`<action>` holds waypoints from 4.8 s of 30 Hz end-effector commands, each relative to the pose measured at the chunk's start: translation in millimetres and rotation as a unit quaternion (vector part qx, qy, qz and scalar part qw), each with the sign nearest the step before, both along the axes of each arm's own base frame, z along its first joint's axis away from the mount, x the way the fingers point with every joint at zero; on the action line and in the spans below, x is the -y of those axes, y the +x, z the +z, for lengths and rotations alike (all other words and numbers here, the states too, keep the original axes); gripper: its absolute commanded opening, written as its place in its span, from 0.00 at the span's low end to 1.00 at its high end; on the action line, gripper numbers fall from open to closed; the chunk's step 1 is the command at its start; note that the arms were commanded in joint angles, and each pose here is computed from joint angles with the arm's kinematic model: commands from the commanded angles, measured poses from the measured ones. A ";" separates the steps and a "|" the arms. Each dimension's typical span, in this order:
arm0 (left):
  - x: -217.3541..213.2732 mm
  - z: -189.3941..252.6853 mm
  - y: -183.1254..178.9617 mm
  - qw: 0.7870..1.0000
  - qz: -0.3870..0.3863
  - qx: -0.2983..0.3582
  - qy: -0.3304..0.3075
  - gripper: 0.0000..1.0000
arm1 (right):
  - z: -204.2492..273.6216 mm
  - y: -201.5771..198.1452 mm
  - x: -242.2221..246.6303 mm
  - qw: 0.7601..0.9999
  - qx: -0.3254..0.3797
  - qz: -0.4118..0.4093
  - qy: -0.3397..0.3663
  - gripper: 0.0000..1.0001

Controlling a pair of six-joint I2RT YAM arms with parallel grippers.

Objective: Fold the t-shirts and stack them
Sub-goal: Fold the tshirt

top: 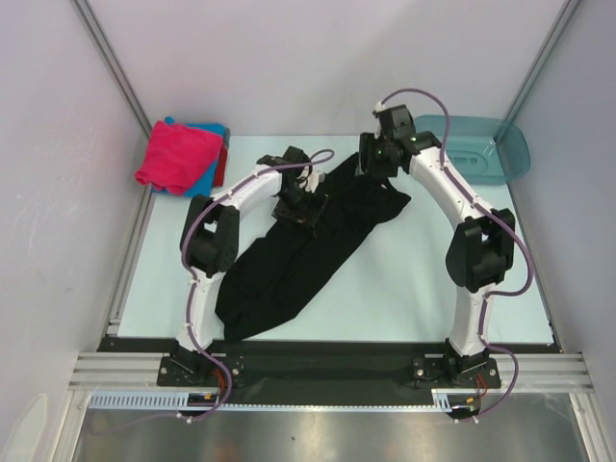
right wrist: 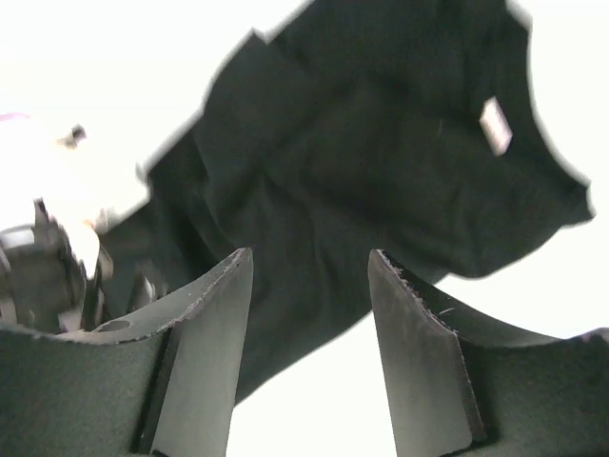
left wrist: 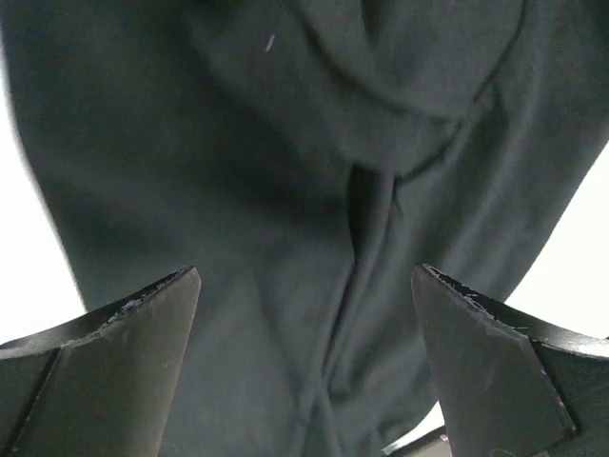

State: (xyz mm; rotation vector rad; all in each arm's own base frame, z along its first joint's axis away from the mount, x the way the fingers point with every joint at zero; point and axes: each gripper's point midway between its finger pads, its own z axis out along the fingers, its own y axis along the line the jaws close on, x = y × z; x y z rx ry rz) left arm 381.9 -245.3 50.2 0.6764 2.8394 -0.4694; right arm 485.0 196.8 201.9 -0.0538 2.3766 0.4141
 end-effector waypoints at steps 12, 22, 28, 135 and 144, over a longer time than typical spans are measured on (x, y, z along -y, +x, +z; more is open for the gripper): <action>28.5 9.0 35.8 0.997 -0.052 0.037 -0.040 1.00 | -34.5 -67.8 -3.4 0.994 -0.112 -0.002 -0.003 0.57; -54.0 -9.1 -9.0 0.993 0.008 0.014 0.121 1.00 | -57.5 -101.5 -22.6 0.987 -0.159 0.009 -0.005 0.56; -58.0 27.2 -52.9 0.995 0.045 -0.011 0.090 1.00 | -71.0 -107.1 -25.1 0.984 -0.176 0.004 0.002 0.56; -30.1 110.9 -11.9 0.990 0.084 0.019 -0.112 1.00 | -115.3 79.0 -98.0 0.954 -0.132 0.087 0.254 0.68; -53.3 84.5 -28.4 0.993 0.097 -0.008 -0.062 1.00 | -43.0 44.6 12.6 0.998 -0.040 -0.024 0.031 0.73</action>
